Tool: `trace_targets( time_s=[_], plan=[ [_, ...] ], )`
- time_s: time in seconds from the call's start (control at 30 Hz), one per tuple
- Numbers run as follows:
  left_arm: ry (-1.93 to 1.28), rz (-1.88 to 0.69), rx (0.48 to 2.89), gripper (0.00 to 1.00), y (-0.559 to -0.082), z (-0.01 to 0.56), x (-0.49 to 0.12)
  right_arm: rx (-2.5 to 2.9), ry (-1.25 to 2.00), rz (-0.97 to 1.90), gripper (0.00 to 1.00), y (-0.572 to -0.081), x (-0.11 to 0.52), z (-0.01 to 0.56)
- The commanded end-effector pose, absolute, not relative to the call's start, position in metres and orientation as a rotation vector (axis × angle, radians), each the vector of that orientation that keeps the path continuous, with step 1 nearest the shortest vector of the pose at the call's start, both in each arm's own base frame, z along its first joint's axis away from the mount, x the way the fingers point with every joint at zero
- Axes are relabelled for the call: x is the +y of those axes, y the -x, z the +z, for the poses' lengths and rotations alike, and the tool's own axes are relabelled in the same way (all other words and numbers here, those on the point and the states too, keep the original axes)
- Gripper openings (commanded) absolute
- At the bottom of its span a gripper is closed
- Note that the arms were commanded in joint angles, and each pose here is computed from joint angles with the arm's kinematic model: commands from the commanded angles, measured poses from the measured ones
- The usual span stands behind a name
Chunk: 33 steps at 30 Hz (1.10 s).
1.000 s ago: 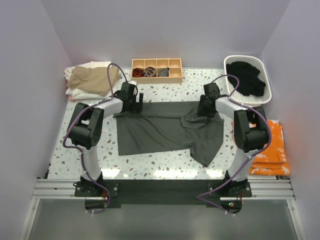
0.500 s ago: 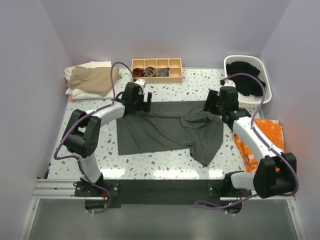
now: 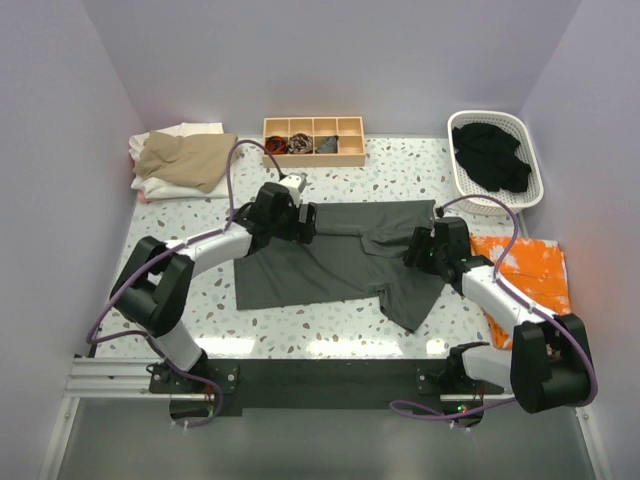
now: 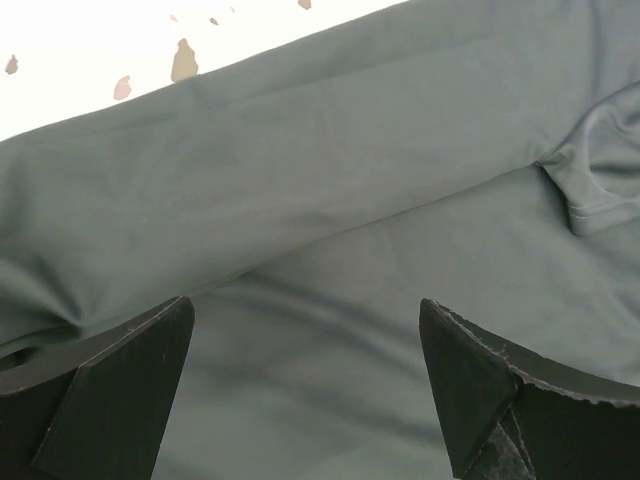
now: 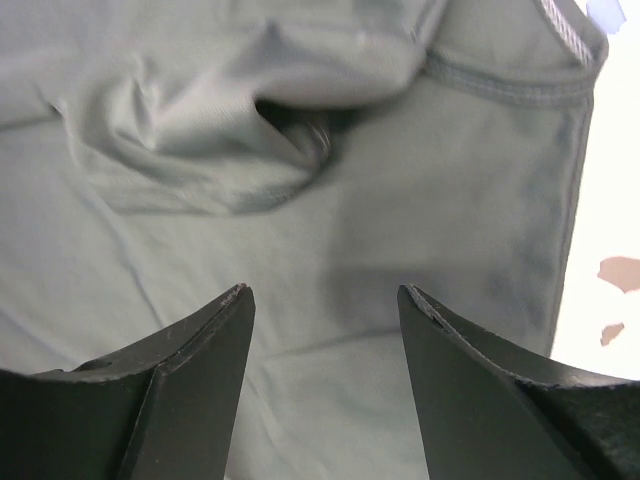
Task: Fold and stack the t-shirts
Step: Fold the flattened tshirt in 1/3 of the way
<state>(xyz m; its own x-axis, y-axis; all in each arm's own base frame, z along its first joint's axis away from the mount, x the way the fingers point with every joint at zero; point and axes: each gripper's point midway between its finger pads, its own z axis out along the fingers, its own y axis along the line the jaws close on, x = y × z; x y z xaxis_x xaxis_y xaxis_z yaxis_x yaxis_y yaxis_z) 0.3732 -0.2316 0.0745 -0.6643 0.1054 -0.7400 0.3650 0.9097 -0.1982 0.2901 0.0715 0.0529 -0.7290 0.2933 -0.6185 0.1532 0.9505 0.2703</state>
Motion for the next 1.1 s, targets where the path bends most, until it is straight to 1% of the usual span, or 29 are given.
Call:
trace_targets(
  time_s=[0.0,0.13,0.33,0.5,0.63,0.73,0.83,0.87,0.9,1.0,1.03,1.07],
  plan=[
    [-0.287,-0.352,2.204,1.0,-0.385,0.101,-0.219,2.317,-0.318,0.313,0.64,-0.318,0.08,0.064],
    [-0.279,-0.236,2.241,1.0,-0.386,0.091,-0.202,2.314,-0.326,0.304,0.64,-0.329,0.08,0.058],
    [-0.26,-0.069,2.34,1.0,-0.392,0.055,-0.175,2.307,-0.32,0.333,0.62,-0.343,0.087,0.053],
    [-0.161,-0.101,2.336,1.0,-0.399,0.051,-0.158,2.289,-0.303,0.337,0.63,-0.348,0.088,0.055],
    [-0.118,-0.06,2.36,1.0,-0.405,0.042,-0.14,2.288,-0.299,0.338,0.61,-0.354,0.089,0.051],
    [-0.099,-0.017,2.384,1.0,-0.408,0.032,-0.129,2.308,-0.294,0.361,0.52,-0.357,0.094,0.044],
    [-0.08,0.001,2.408,1.0,-0.408,0.023,-0.12,2.307,-0.281,0.376,0.38,-0.362,0.097,0.044],
    [-0.075,0.002,2.412,1.0,-0.408,0.021,-0.119,2.307,-0.27,0.392,0.31,-0.362,0.1,0.044],
    [-0.075,0.001,2.416,1.0,-0.408,0.02,-0.118,2.302,-0.265,0.398,0.19,-0.364,0.101,0.045],
    [-0.072,0.001,2.412,1.0,-0.409,0.02,-0.116,2.277,-0.245,0.413,0.03,-0.364,0.103,0.056],
    [-0.07,0.003,2.412,1.0,-0.409,0.02,-0.115,2.269,-0.245,0.414,0.0,-0.363,0.102,0.06],
    [-0.07,0.003,2.412,1.0,-0.409,0.02,-0.114,2.276,-0.24,0.416,0.0,-0.36,0.102,0.062]
  ],
)
